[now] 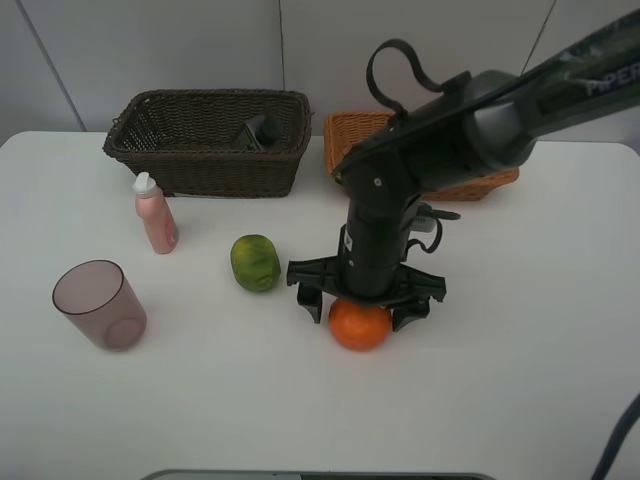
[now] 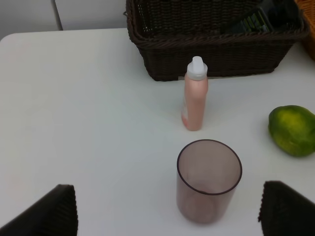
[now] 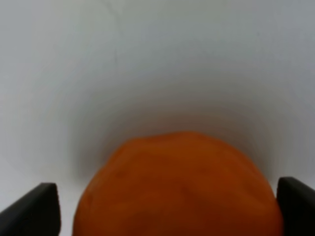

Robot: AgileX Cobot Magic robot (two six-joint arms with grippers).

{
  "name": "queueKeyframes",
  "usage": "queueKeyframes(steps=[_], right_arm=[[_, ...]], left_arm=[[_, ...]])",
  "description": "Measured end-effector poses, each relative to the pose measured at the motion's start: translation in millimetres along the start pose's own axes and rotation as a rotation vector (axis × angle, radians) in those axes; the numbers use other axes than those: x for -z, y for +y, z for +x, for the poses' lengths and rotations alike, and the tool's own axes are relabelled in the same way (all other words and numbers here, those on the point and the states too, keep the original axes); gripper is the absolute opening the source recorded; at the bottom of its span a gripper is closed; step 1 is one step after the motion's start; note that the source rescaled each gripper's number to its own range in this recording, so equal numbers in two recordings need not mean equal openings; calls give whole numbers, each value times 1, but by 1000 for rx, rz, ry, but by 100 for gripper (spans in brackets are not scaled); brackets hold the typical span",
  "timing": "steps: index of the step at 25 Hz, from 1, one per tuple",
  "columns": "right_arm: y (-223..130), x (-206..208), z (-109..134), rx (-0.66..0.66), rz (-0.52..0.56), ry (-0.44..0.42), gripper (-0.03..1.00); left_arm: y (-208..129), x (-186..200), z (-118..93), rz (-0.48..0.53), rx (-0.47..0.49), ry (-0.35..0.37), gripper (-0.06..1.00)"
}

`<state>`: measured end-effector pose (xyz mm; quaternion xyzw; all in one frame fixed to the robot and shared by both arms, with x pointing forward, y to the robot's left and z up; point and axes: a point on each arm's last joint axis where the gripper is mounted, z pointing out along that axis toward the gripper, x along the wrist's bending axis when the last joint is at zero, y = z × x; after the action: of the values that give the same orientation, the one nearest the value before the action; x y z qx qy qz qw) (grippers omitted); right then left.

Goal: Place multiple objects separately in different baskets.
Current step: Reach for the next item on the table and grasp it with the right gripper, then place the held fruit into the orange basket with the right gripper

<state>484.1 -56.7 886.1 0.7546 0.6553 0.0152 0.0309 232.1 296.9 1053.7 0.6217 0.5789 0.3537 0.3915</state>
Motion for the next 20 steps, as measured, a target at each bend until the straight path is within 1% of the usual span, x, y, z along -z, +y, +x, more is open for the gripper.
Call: queueKeyframes(steps=[9,11,14,20], right_arm=[[-1,-5,1,6,19,2,87],[-1,-5,1,5,19,4,81],[-1,-5,1,5,19,3,60],[-2,-5,1,5,24,-3,60]], left_arm=[[0,0,0,0,0,0,95],[0,0,0,0,0,0,95],[0,0,0,0,0,0,95],[0,0,0,0,0,0,95]])
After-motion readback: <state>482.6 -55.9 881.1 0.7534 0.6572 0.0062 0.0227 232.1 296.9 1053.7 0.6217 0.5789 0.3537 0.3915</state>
